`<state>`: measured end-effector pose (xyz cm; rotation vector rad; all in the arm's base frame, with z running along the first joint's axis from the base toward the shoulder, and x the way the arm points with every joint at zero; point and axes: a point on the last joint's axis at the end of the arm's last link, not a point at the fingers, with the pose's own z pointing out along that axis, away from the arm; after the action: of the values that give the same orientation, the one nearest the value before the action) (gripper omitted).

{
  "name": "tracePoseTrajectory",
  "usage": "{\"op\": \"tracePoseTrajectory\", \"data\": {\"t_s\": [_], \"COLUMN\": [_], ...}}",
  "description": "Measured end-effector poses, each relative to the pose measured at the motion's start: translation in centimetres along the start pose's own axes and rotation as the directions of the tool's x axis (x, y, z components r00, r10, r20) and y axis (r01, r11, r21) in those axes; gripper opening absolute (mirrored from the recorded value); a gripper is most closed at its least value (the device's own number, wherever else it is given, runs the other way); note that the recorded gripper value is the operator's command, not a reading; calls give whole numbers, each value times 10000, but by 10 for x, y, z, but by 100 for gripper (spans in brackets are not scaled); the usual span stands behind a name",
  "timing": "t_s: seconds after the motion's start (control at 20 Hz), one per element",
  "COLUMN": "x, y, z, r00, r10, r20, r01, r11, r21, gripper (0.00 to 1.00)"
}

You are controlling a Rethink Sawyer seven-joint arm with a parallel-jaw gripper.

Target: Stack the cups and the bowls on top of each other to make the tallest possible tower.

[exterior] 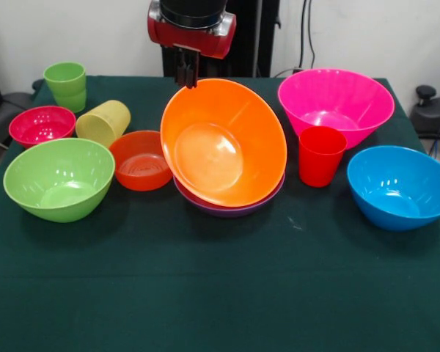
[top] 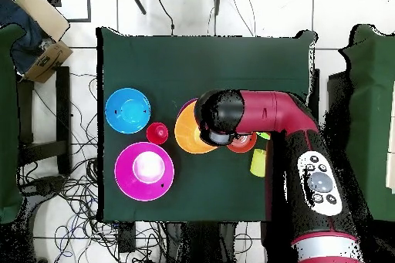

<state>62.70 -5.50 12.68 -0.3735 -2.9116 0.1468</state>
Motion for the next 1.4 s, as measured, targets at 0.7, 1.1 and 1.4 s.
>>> {"op": "tracePoseTrajectory", "data": {"t_s": [0.7,1.1,1.4], "x": [0,0,0], "y": [0,1,4], "z": [1,0,-1], "r00": [10000,9999,9999], "r10": [-76,-108,-152], "r20": [29,44,64], "r01": [76,108,152], "r11": [10000,9999,9999], "r21": [51,40,17], "gripper": [0,0,0]}}
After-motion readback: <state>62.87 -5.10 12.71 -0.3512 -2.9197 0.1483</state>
